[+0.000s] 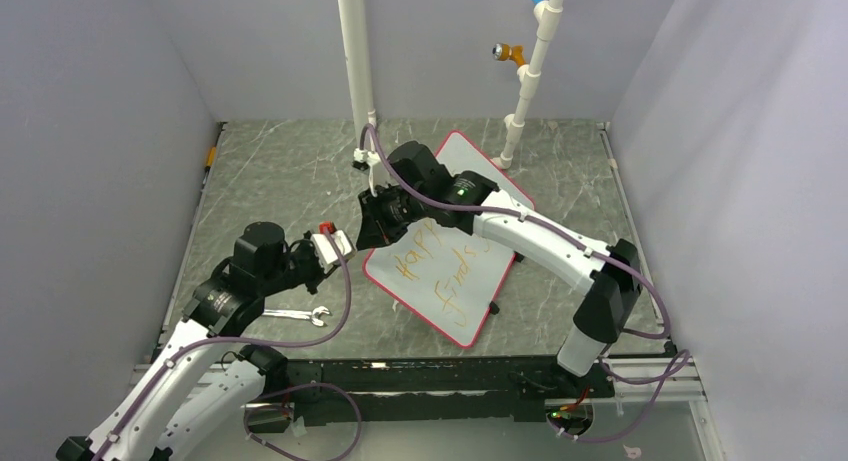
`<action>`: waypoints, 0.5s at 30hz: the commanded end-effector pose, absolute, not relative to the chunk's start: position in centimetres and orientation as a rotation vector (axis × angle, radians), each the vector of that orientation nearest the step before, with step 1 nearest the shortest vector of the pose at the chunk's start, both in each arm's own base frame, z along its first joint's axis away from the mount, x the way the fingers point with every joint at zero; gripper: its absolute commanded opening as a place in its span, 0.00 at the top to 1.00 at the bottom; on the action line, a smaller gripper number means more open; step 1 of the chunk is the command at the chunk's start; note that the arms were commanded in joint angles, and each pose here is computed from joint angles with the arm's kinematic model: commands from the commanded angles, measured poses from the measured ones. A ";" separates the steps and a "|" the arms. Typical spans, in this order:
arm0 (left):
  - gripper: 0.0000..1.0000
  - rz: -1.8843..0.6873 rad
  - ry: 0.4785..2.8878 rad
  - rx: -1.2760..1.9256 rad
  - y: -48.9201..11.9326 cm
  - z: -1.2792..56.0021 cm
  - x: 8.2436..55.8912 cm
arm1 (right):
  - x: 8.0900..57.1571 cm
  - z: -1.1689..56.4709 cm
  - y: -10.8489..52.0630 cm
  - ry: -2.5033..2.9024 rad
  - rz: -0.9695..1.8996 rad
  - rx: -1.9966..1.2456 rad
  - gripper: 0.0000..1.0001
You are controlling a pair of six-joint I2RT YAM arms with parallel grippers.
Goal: Write a sentence on the whiteboard
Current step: Close the whiteboard marker at the center of the board.
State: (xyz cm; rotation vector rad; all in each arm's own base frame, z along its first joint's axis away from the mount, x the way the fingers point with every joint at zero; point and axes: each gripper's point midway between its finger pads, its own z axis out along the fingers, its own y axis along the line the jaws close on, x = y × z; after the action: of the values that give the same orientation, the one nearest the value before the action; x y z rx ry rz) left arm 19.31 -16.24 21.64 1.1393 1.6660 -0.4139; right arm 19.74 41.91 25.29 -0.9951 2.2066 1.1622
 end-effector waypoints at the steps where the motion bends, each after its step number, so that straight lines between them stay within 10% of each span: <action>1: 1.00 -0.540 1.146 1.134 -20.8 33.0 18.5 | 16.2 26.9 45.4 2.070 1.281 -1.123 1.00; 6: 0.99 -0.525 1.202 1.124 -20.3 32.1 18.9 | 17.4 27.1 43.7 2.061 1.161 -1.072 1.00; 15: 0.67 -0.511 1.208 1.111 -19.6 32.3 18.2 | 19.7 29.9 40.2 2.009 0.955 -0.953 1.00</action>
State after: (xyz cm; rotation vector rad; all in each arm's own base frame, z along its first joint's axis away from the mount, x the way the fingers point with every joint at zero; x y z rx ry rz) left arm 19.61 -17.80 25.19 1.1212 1.4942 -0.4494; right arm 19.37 40.88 27.40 -0.9845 2.1041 1.0053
